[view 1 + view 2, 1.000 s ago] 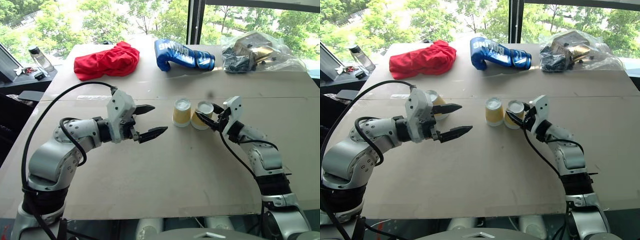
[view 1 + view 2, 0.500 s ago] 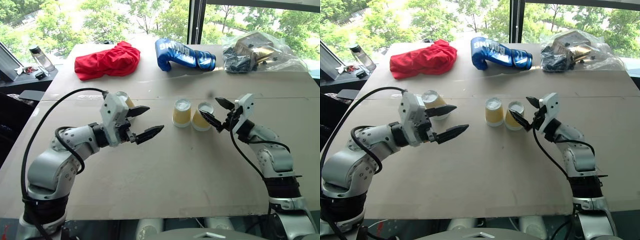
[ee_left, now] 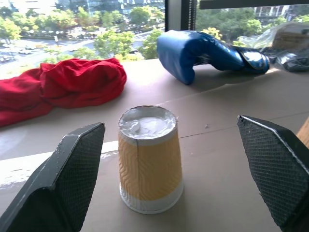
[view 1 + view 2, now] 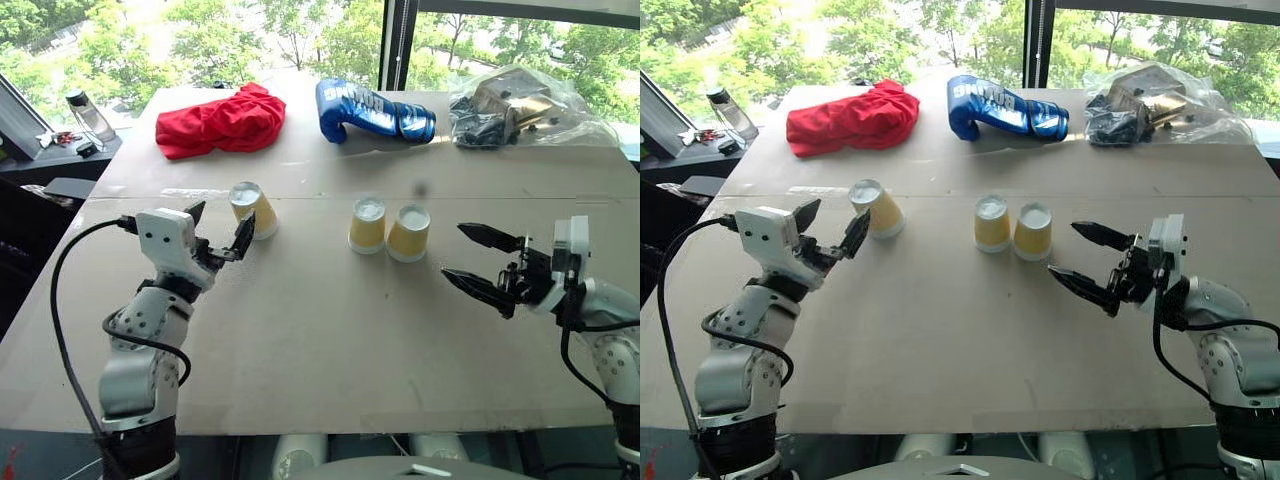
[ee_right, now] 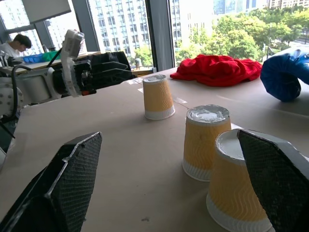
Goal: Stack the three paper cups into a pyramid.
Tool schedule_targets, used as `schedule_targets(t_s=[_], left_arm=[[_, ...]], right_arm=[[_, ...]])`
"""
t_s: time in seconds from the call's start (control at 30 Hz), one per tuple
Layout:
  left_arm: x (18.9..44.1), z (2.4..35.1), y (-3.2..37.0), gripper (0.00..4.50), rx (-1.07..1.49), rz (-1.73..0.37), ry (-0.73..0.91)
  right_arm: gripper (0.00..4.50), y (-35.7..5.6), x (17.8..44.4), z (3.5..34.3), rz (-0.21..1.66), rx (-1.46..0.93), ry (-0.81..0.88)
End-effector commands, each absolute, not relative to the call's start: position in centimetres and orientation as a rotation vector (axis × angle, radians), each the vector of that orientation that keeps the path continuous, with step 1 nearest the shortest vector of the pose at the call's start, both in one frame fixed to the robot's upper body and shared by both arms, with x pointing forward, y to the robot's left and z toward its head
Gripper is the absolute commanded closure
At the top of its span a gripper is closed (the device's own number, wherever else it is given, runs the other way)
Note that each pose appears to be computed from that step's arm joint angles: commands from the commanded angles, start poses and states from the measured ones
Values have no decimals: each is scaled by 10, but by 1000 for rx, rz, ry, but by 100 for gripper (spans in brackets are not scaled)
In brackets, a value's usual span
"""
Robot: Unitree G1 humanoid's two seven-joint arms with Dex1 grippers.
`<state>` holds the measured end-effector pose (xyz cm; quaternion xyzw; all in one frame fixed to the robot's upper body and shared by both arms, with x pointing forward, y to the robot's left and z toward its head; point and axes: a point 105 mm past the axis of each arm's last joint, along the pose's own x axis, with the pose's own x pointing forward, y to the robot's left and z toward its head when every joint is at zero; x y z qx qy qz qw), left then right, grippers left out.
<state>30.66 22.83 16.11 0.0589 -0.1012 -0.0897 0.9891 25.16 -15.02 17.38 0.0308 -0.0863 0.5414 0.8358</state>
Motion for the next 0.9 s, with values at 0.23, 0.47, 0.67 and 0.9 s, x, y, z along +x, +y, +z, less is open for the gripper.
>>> schedule_targets(t_s=[0.23,0.47,0.67,0.9], left_arm=[[333,147,228,0,186,-156,-214],[356,146,230,0,187,-150,-226],[371,150,228,0,174,-147,-242],[376,156,223,212,177,-160,-254]], right_arm=[[8,-153,240,192,1122,-16,-284],[8,-152,239,189,1099,-33,-290],[8,-153,238,192,1102,-13,-316],[0,-150,237,195,1110,5,-339]])
